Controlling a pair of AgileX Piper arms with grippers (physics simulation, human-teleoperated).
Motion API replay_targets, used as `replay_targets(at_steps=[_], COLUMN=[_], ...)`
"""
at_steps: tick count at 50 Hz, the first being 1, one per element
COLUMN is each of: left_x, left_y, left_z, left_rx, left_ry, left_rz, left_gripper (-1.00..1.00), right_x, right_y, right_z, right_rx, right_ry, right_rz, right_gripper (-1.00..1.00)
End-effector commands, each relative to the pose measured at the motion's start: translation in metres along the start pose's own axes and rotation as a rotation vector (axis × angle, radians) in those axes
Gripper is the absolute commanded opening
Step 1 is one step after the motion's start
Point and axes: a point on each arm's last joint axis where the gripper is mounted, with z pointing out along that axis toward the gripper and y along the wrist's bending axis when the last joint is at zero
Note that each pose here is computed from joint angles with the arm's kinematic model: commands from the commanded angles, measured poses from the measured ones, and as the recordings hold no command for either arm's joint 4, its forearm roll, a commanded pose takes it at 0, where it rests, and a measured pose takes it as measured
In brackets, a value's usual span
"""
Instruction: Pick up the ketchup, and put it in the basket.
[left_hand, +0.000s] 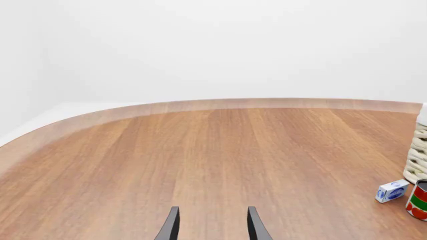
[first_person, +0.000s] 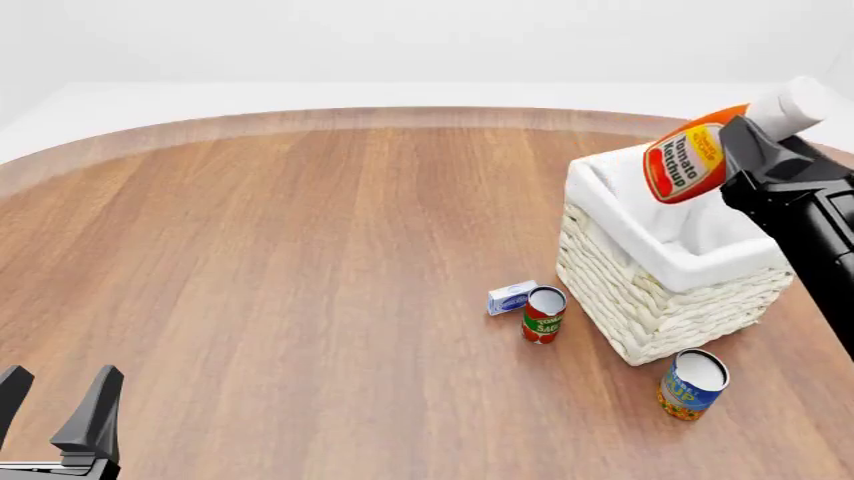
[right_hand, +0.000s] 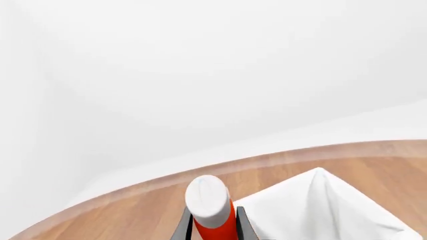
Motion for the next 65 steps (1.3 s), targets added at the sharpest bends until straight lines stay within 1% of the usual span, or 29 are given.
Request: replay_targets(at_steps=[1, 6, 16, 20, 28, 32, 36, 40, 49, 63, 65], left_x=[0.0, 0.0, 0.0, 0.0, 0.0, 0.0, 0.0, 0.0, 0.0, 0.0, 0.0], left_y=[0.0, 0.0, 0.0, 0.0, 0.0, 0.0, 0.0, 0.0, 0.0, 0.0, 0.0], left_z=[0.0, 0.0, 0.0, 0.0, 0.0, 0.0, 0.0, 0.0, 0.0, 0.0, 0.0], left_rx=[0.0, 0.0, 0.0, 0.0, 0.0, 0.0, 0.0, 0.0, 0.0, 0.0, 0.0], left_ry=[0.0, 0.0, 0.0, 0.0, 0.0, 0.0, 0.0, 0.0, 0.0, 0.0, 0.0], left_rz=[0.0, 0.0, 0.0, 0.0, 0.0, 0.0, 0.0, 0.0, 0.0, 0.0, 0.0], left_gripper=[1.0, 1.0, 1.0, 1.0, 1.0, 1.0, 1.0, 1.0, 1.0, 1.0, 1.0], right_x=[0.0, 0.001, -0.001, -0.001, -0.002, 0.001, 0.008, 0.011, 0.016, 0.024, 0.028], right_y=[-0.006, -0.01, -0.017, -0.022, -0.026, -0.027, -0.03, -0.032, -0.037, -0.042, -0.045], right_z=[0.005, 0.009, 0.013, 0.015, 0.019, 0.023, 0.028, 0.03, 0.034, 0.037, 0.039], right_rx=[0.03, 0.05, 0.084, 0.11, 0.134, 0.134, 0.142, 0.148, 0.162, 0.174, 0.181], right_ry=[0.006, 0.016, 0.02, 0.03, 0.047, 0.062, 0.092, 0.104, 0.123, 0.14, 0.15], right_rz=[-0.023, -0.044, -0.066, -0.089, -0.102, -0.104, -0.124, -0.129, -0.151, -0.156, -0.161], right_gripper=[-1.0, -1.0, -1.0, -1.0, -1.0, -1.0, -1.0, -1.0, -1.0, -1.0, -1.0])
